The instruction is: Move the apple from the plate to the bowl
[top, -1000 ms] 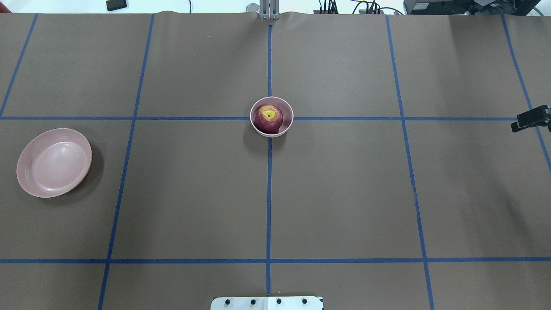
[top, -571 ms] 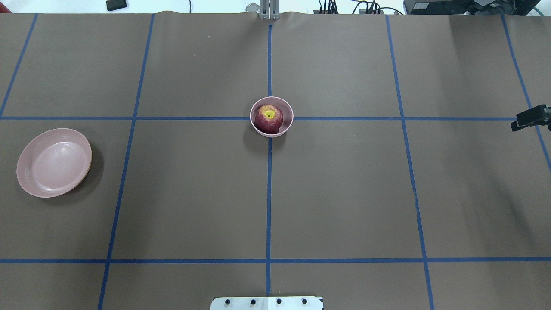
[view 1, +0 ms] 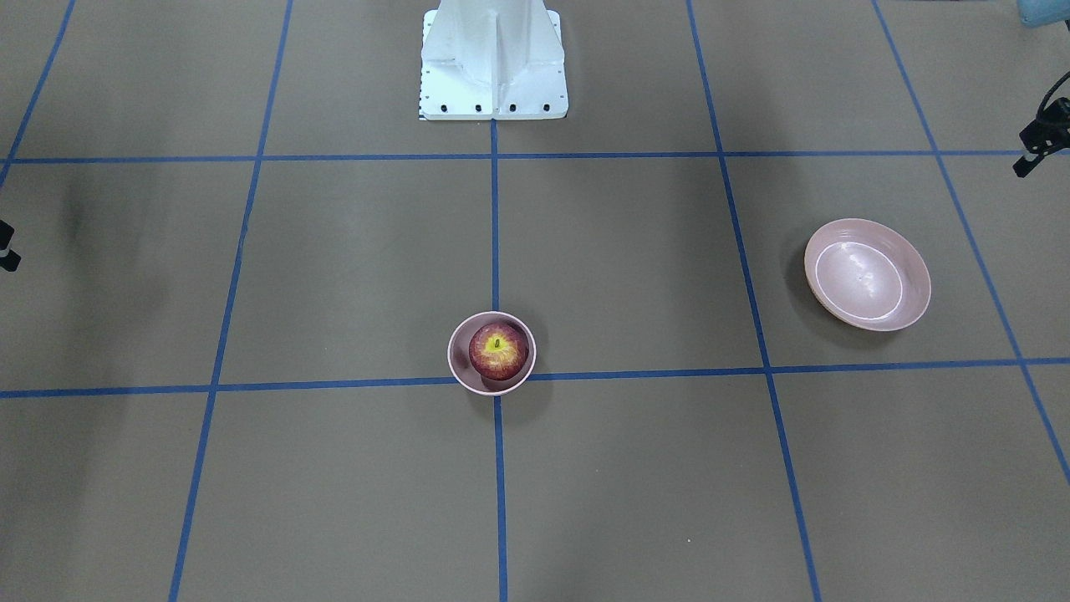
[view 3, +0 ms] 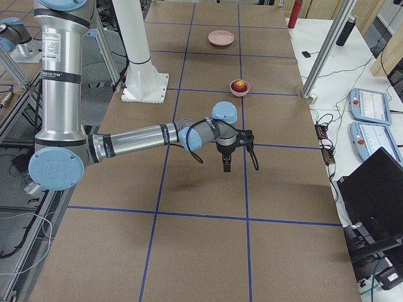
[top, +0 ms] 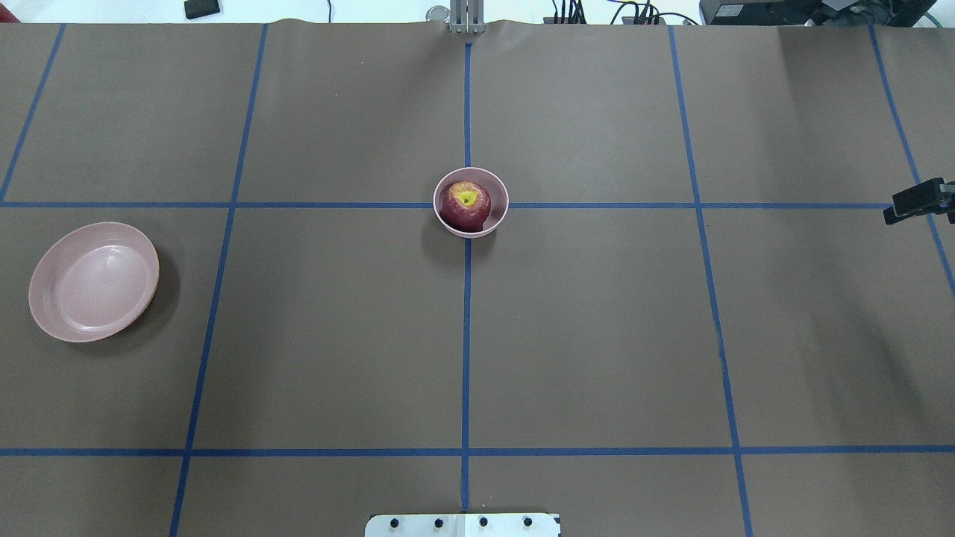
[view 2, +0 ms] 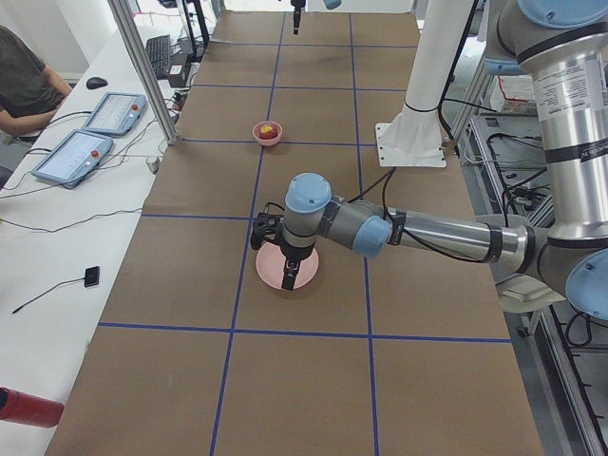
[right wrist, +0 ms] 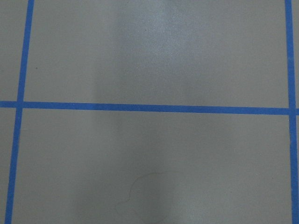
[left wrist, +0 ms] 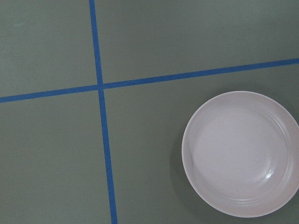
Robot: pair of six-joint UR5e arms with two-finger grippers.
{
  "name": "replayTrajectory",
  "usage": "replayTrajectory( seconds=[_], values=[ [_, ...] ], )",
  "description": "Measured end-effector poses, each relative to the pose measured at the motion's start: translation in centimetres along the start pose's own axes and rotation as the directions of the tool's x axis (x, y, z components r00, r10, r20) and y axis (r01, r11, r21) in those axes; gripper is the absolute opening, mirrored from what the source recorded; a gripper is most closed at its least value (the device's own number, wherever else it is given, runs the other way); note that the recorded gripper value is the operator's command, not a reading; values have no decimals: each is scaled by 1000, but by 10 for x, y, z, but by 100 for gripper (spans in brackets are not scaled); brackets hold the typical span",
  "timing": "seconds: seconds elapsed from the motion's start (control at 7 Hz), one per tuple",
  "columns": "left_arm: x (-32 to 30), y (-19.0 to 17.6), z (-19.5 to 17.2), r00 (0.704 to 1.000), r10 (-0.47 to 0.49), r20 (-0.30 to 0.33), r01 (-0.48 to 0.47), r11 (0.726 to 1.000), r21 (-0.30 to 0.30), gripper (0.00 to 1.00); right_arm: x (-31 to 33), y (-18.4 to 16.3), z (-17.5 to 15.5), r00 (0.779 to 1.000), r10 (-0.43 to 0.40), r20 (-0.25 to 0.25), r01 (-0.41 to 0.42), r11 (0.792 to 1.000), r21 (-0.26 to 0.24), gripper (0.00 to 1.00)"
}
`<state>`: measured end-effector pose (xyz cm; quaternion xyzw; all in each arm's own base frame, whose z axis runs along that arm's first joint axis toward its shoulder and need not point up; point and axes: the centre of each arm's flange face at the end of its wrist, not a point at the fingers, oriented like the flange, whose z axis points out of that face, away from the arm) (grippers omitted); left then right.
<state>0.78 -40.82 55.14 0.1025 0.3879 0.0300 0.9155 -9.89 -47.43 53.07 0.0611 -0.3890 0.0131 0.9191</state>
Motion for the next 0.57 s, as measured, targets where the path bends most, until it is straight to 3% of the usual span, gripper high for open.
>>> replayTrajectory(
  seconds=[0.57],
  values=[
    [3, -3, -1, 1000, 5, -6, -5, 1000, 4, 98, -1, 0, 0, 1000, -3, 6, 3, 1000, -3, 100]
  ],
)
